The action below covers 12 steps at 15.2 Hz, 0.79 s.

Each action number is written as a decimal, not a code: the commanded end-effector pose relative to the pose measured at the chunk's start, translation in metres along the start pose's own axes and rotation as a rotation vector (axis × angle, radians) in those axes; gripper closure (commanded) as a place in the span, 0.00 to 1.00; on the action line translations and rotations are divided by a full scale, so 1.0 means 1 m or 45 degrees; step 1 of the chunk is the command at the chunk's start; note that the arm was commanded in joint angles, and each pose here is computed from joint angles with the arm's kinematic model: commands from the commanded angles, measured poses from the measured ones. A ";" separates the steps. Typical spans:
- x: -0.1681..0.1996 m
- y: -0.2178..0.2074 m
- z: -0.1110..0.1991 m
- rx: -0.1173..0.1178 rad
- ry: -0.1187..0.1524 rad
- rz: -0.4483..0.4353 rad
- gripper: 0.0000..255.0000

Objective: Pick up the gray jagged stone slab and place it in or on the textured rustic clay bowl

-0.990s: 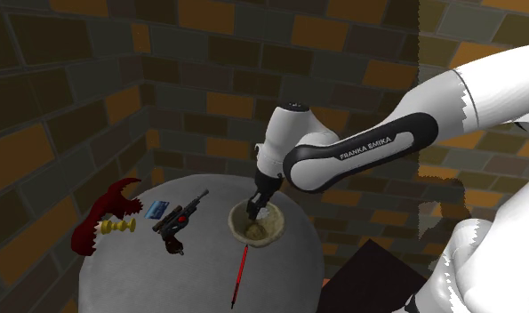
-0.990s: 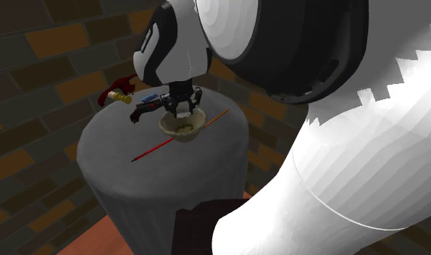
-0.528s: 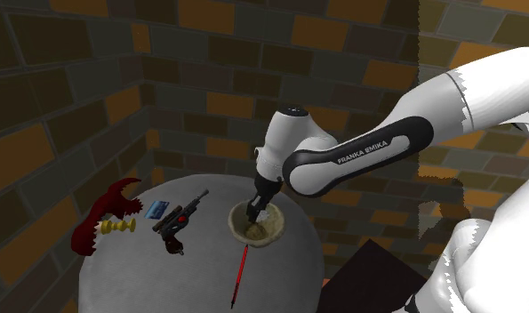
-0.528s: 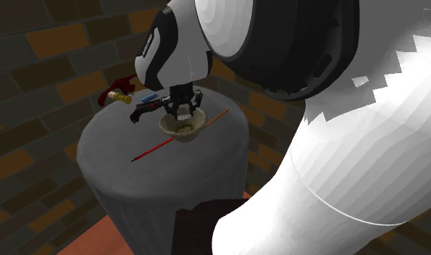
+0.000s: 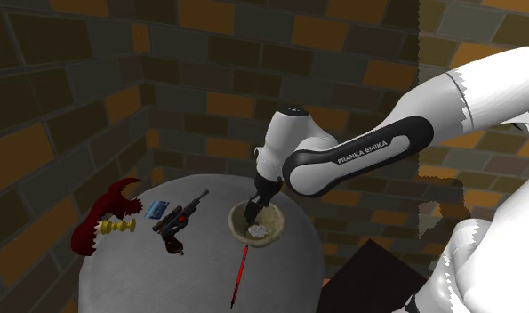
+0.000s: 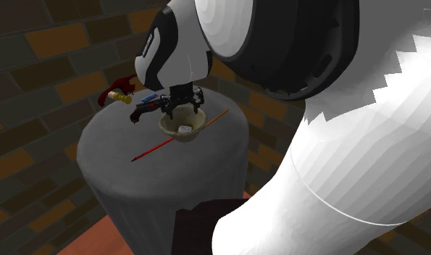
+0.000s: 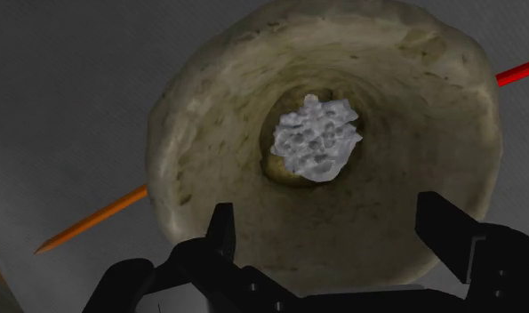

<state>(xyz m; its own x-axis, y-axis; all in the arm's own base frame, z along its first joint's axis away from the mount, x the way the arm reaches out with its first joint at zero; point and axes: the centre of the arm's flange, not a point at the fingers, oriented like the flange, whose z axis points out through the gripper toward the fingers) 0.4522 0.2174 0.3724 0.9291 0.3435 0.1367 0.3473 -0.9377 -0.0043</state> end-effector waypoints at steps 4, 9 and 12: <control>0.000 0.000 -0.050 0.000 0.000 0.000 0.00; 0.000 0.000 -0.050 0.000 0.000 0.000 0.00; 0.000 0.000 -0.050 0.000 0.000 0.000 0.00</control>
<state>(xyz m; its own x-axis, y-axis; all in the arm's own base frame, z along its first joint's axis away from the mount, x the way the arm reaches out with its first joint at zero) 0.4459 0.2149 0.4219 0.9291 0.3435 0.1369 0.3473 -0.9377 -0.0043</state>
